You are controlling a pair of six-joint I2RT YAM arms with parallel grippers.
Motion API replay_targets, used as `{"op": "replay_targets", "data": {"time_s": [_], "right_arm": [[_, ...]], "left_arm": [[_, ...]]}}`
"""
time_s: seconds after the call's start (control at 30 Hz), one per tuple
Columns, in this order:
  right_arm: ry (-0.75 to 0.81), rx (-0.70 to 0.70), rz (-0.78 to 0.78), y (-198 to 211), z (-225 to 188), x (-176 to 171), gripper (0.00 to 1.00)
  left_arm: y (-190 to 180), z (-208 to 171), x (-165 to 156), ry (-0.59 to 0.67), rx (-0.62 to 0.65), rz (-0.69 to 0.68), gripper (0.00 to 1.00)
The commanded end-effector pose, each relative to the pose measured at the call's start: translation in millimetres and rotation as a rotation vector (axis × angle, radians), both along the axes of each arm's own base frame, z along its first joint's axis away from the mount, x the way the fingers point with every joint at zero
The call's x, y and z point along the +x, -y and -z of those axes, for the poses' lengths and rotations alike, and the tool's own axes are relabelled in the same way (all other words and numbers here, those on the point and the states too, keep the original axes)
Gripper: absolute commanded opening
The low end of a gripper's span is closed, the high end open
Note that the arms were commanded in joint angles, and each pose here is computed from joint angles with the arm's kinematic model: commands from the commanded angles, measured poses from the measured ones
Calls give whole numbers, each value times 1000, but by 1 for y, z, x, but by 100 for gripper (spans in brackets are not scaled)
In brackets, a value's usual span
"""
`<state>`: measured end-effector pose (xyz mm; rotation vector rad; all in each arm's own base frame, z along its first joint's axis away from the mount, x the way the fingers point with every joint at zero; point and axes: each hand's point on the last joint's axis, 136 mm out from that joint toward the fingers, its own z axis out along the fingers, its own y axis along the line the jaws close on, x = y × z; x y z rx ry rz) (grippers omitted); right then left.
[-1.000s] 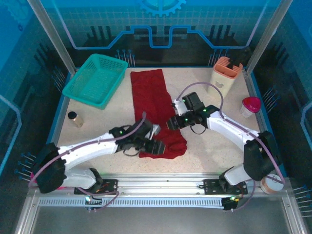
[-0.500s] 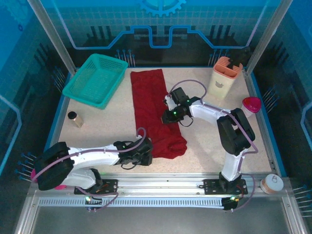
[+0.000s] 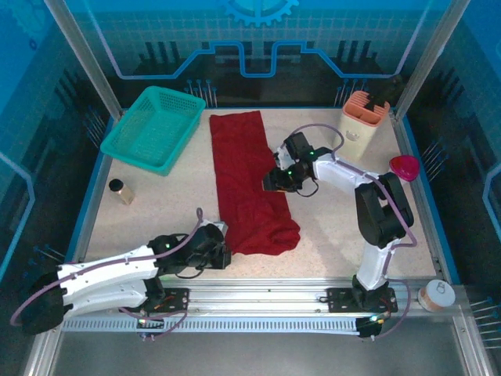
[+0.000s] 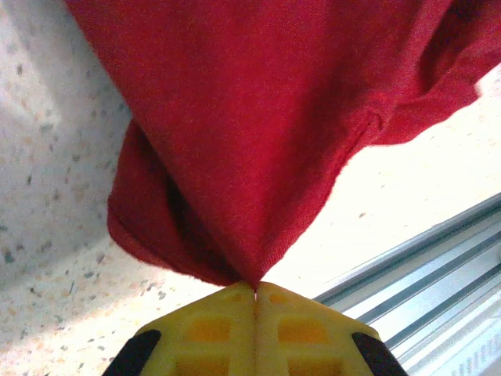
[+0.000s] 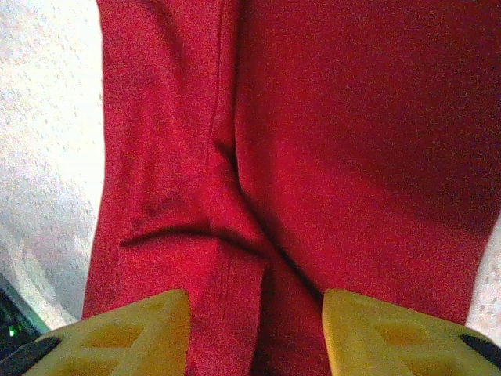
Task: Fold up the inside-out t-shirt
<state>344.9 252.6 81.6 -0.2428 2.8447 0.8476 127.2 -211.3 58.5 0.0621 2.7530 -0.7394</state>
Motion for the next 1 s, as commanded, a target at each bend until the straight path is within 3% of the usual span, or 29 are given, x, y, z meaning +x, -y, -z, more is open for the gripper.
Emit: {"op": "replay_targets", "data": {"time_s": [0.0,0.1,0.17,0.33,0.4,0.63,0.77,0.9,0.97], "right_arm": [[-76,-67,-62,-2,3,-30,50],[-106,-81,-76,-6,19,-33,50],[-146,-66,-90,-13,27,-34,43],[-127,-36,-83,-21,24,-25,6],[-116,-13,-74,-22,17,-20,0],[57,100,-28,-22,-35,20,0],[137,84,-30,-20,-56,39,0],[131,23,2,-11,-47,48,0],[93,-68,10,0,-21,43,13]], "left_arm": [[15,5,-13,-91,-78,29,2],[27,5,-17,-132,-107,57,3],[30,4,-18,-146,-103,69,3],[19,5,-16,-137,-58,38,0],[11,2,-15,-125,-49,4,0],[-7,-4,-12,-60,-95,-68,0],[-5,-5,-16,-81,-121,-49,0],[6,0,-26,-135,-157,-1,0],[8,8,-29,-169,-150,9,0]]}}
